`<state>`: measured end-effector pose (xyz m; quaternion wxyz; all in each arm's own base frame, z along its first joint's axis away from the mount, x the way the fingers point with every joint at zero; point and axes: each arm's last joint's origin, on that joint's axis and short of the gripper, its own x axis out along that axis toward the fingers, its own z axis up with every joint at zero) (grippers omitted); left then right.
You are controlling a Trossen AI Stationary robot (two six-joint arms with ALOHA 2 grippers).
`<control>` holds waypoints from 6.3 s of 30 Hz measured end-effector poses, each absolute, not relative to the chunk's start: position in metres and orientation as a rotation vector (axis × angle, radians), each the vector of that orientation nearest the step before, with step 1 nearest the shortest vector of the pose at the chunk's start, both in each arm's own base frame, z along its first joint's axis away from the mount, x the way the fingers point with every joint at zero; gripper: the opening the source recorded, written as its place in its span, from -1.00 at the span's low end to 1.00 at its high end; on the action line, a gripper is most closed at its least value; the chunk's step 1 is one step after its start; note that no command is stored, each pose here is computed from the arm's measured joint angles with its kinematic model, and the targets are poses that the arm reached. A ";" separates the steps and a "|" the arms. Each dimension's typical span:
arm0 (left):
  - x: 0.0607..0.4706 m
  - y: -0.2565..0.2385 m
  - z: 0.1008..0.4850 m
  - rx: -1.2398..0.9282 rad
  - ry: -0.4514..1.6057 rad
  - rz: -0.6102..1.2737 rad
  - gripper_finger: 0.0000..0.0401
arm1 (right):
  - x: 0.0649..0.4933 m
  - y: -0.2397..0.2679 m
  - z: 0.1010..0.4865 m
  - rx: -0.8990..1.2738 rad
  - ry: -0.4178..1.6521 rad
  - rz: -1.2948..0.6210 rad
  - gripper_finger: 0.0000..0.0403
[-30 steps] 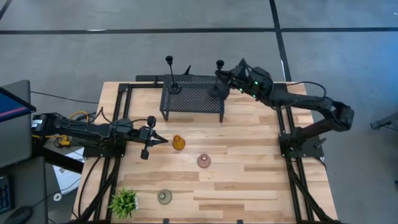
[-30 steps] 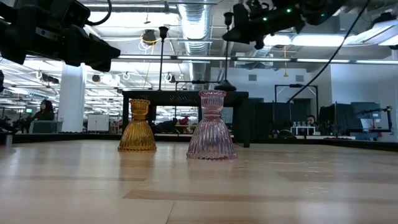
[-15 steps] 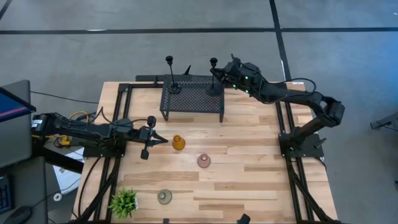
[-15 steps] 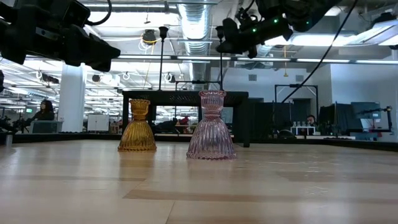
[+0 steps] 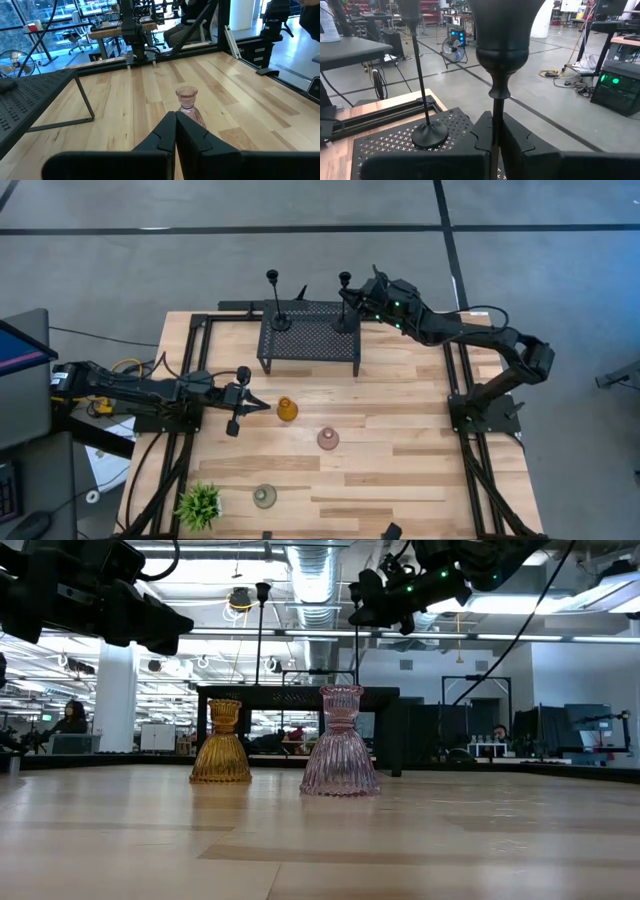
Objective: Pick & Place candle stick holders
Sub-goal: Put the black candle holder on the shelf, then put the brown glass candle holder on the shelf
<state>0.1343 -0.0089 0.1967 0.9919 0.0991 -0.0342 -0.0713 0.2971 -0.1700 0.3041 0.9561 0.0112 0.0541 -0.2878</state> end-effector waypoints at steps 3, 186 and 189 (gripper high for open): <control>0.134 -0.009 0.197 0.199 -0.069 -0.143 -0.97 | 0.297 -0.170 0.304 0.018 0.111 -0.584 -0.90; 0.209 -0.005 0.134 -0.143 0.228 0.120 0.07 | 0.201 0.039 0.170 0.132 0.330 -0.139 -1.00; 0.209 -0.005 0.134 -0.143 0.228 0.120 -0.01 | 0.201 0.039 0.170 0.132 0.330 -0.139 -1.00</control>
